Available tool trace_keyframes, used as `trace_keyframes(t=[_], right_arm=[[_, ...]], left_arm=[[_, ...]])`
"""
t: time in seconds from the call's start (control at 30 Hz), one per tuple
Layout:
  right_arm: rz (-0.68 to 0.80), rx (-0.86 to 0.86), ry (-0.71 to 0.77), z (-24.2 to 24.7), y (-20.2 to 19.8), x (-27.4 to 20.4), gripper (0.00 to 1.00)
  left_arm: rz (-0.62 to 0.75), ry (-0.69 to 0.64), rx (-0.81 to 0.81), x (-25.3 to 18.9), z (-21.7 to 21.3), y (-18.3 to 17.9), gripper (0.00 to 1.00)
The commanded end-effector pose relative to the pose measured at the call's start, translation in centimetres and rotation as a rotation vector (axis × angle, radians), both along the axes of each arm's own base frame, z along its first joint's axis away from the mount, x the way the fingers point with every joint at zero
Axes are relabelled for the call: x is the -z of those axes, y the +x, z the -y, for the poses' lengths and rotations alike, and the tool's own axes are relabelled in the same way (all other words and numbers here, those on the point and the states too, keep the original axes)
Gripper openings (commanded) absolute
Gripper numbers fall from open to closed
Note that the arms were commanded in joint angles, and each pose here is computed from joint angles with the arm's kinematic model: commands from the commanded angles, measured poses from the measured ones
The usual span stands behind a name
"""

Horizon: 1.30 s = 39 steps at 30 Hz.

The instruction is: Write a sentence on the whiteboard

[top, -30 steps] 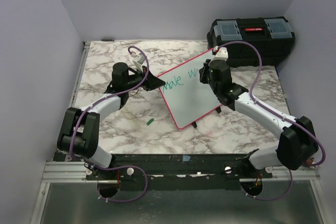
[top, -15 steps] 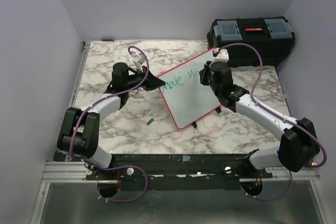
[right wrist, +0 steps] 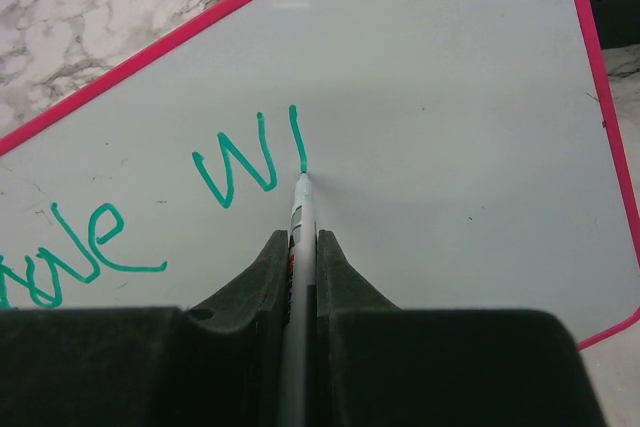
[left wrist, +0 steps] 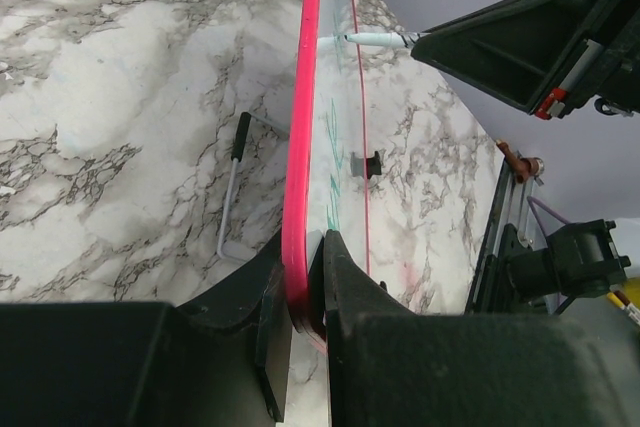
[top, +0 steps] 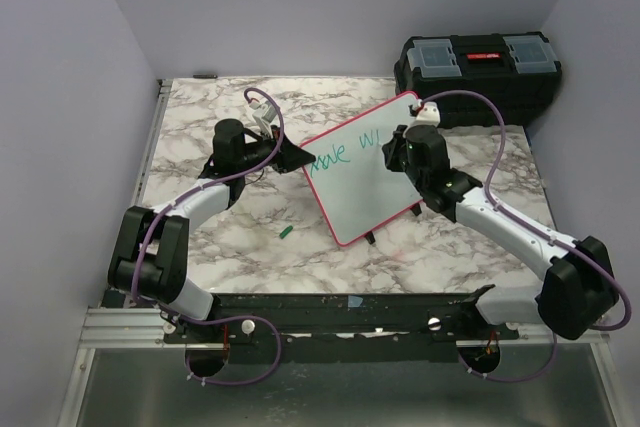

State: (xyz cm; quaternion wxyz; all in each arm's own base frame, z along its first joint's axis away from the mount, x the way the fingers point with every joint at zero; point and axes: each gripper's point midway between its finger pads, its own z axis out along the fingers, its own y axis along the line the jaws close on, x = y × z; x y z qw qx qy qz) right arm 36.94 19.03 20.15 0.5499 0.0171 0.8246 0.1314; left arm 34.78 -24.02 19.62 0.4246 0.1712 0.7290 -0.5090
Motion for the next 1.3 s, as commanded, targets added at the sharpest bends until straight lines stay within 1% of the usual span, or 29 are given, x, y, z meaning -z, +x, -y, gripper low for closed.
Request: trace_keyframes(t=[0.0,0.27,0.47,0.67,0.73,0.83,1.07,1.27], right_arm=[[0.026,-0.013,0.032,0.0,-0.3,-2.3,0.01],[0.077,-0.011,0.049,-0.3,0.5,-5.1,0.01],[0.100,-0.007,0.054,-1.1,1.9,-6.0,0.01],[0.085,-0.011,0.050,-1.8,2.9,-5.4,0.01],[0.104,-0.013,0.060,-2.2,3.4,-5.8,0.01],[0.094,-0.010,0.039,-2.2,3.8,-5.0,0.01],[0.064,0.014,0.004,-1.2,3.5,-3.1,0.01],[0.057,0.035,-0.018,-0.4,3.2,-2.5,0.01]], left_arm=[[0.136,0.056,0.029,-0.4,-0.1,0.0,0.00],[0.135,0.055,0.031,-0.4,0.0,-0.1,0.00],[0.136,0.056,0.031,-0.4,0.0,-0.1,0.00],[0.135,0.057,0.031,-0.4,0.0,-0.1,0.00],[0.134,0.058,0.031,-0.3,0.0,0.0,0.00],[0.132,0.060,0.031,-0.2,0.0,0.0,0.00],[0.133,0.062,0.030,-0.2,0.0,0.1,0.00],[0.130,0.061,0.030,-0.1,0.0,0.2,0.00]])
